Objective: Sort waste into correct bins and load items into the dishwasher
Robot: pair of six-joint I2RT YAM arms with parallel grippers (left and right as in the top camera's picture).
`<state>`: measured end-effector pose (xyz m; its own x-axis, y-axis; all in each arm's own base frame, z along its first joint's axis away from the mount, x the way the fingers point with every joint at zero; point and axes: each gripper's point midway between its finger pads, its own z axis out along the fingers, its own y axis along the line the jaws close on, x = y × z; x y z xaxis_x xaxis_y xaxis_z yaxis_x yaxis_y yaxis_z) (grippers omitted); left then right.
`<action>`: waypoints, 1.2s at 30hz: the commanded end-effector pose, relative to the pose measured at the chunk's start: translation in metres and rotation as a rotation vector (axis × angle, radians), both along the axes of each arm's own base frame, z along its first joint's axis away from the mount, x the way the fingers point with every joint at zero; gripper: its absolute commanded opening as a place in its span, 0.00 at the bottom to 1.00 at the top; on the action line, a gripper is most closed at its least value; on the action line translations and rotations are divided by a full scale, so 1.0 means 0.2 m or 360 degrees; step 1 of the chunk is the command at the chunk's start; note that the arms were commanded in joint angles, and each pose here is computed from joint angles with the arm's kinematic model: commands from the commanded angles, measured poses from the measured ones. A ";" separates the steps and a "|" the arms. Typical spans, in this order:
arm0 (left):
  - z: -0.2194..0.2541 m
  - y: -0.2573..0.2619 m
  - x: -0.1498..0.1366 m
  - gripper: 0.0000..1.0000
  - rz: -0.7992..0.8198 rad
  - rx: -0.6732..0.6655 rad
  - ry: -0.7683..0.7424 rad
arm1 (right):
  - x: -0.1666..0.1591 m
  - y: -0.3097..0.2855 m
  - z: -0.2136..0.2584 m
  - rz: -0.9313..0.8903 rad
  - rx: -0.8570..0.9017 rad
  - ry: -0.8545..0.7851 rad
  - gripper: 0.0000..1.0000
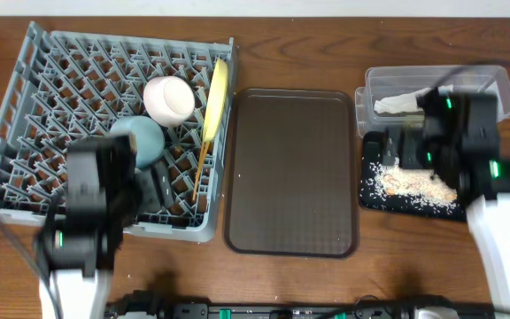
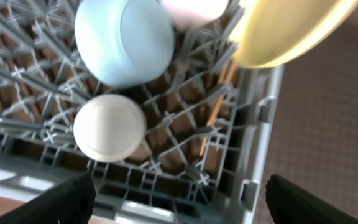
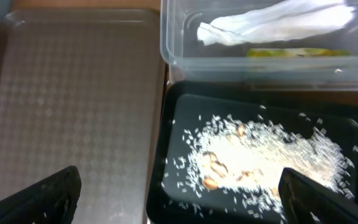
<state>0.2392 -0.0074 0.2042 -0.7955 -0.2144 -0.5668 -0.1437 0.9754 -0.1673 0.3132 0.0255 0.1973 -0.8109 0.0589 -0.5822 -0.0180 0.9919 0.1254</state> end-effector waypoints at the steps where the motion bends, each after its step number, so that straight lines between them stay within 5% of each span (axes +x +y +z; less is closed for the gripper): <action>1: 0.03 -0.03 -0.12 0.90 -0.0073 0.0003 -0.0244 | -0.14 -0.05 0.07 -0.0069 -0.0066 -0.0242 0.99; 9: 0.16 -0.03 -0.30 0.90 -0.0074 0.0014 -0.0557 | -0.41 -0.07 0.11 -0.0086 -0.0068 -0.0415 0.99; 23: 0.17 -0.03 -0.32 0.91 -0.0074 0.0015 -0.0581 | -0.70 -0.08 -0.11 -0.0074 -0.0095 0.0004 0.99; 30: 0.17 -0.03 -0.32 0.91 -0.0074 0.0015 -0.0581 | -0.69 -0.11 -0.11 -0.0105 -0.0145 -0.0004 0.99; 36: 0.17 -0.03 -0.32 0.91 -0.0074 0.0015 -0.0581 | -0.53 -0.09 0.05 -0.0016 -0.0188 -0.0436 0.99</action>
<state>0.1761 -0.0113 0.2420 -0.5380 -0.1934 -0.8205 -0.0479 0.9788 -0.1994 0.2006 0.0060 0.1999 -0.6917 0.0530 -0.7202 0.0217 0.9984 0.0526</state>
